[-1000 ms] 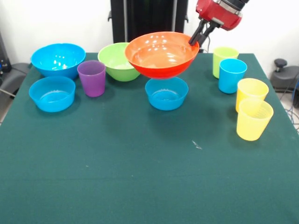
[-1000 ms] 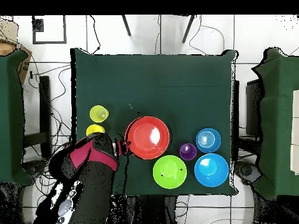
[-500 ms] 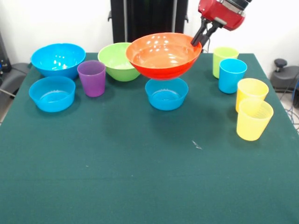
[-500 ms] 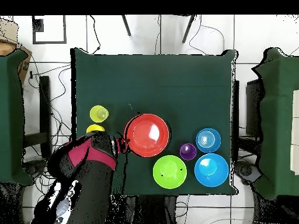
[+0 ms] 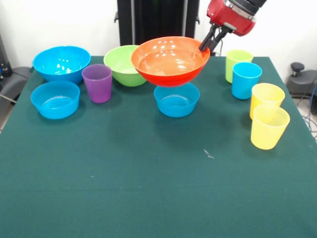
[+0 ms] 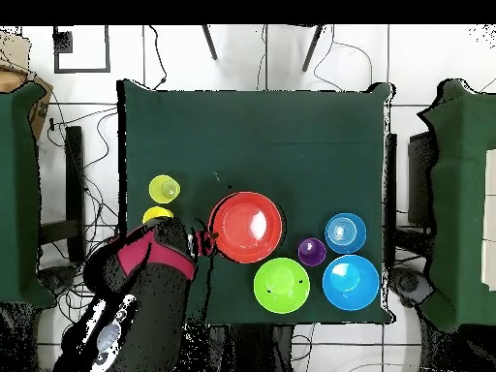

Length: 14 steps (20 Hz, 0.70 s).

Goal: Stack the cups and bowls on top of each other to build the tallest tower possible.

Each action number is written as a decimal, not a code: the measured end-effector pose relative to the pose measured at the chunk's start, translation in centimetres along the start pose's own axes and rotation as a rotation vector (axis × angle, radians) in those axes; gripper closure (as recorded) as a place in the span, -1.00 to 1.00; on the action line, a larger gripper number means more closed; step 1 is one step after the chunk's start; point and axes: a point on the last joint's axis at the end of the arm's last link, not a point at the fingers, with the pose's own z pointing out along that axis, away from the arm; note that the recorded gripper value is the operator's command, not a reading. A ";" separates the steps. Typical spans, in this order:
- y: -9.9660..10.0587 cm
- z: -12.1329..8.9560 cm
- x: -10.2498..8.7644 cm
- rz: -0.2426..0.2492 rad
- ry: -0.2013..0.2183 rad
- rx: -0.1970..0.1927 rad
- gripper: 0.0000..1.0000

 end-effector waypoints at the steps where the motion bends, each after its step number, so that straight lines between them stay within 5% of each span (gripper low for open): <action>1: 0.0 0.1 0.0 0.000 0.002 0.000 1.00; 14: 0.0 1.2 0.4 0.004 0.026 0.000 1.00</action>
